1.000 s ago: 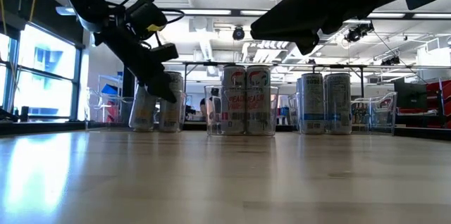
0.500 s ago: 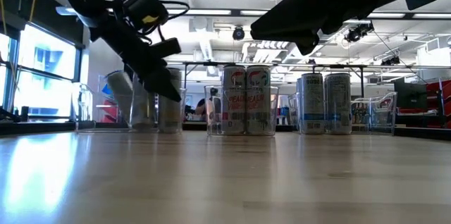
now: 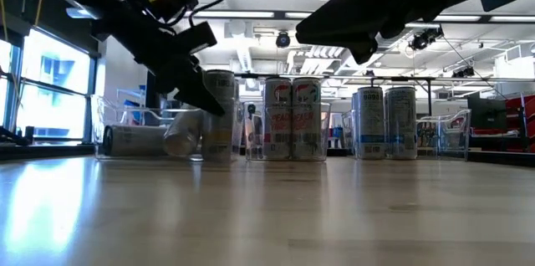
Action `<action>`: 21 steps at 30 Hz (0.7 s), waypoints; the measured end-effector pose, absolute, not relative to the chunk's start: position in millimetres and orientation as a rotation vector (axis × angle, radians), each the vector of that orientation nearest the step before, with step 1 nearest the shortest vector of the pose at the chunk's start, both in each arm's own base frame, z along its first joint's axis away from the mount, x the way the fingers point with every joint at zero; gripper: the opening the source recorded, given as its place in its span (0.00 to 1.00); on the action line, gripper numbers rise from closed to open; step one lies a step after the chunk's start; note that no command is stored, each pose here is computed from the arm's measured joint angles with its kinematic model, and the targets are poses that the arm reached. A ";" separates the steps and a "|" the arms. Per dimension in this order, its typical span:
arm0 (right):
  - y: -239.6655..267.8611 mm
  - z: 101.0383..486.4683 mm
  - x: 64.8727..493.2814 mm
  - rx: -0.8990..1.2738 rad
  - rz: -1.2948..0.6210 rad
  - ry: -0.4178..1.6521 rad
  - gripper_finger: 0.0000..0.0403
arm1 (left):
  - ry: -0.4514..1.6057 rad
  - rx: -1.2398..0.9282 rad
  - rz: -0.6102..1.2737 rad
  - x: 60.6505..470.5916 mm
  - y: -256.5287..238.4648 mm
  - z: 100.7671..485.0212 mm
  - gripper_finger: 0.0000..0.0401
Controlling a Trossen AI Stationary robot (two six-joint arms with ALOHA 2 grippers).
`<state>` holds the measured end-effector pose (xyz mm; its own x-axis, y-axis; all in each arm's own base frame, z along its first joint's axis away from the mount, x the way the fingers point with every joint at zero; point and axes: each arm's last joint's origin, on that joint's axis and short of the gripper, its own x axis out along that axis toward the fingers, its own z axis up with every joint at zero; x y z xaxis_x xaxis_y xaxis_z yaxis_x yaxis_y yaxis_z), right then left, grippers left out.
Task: Sort soda cans
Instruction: Adjust the top left transparent bin
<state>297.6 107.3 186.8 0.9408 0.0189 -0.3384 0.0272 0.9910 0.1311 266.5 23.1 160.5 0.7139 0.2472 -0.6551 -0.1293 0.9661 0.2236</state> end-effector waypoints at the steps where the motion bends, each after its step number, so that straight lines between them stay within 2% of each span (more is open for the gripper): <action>1: 107.3 187.1 297.7 0.136 -0.003 0.342 0.13 | 0.746 0.168 0.186 266.8 17.0 160.5 0.03; 8: 108.2 191.7 299.2 0.145 0.017 0.297 0.13 | 0.749 0.156 0.028 265.3 -22.5 158.8 0.03; 14: 105.9 190.3 301.4 0.067 0.016 0.298 0.13 | 0.764 0.152 -0.137 260.1 -50.4 155.9 0.03; 17: 103.9 189.1 310.9 0.021 -0.086 0.295 0.13 | 0.762 0.154 -0.160 258.4 -58.8 155.9 0.03; 21: 105.6 187.6 333.8 -0.068 -0.085 0.338 0.13 | 0.760 0.146 -0.162 257.0 -64.9 156.1 0.03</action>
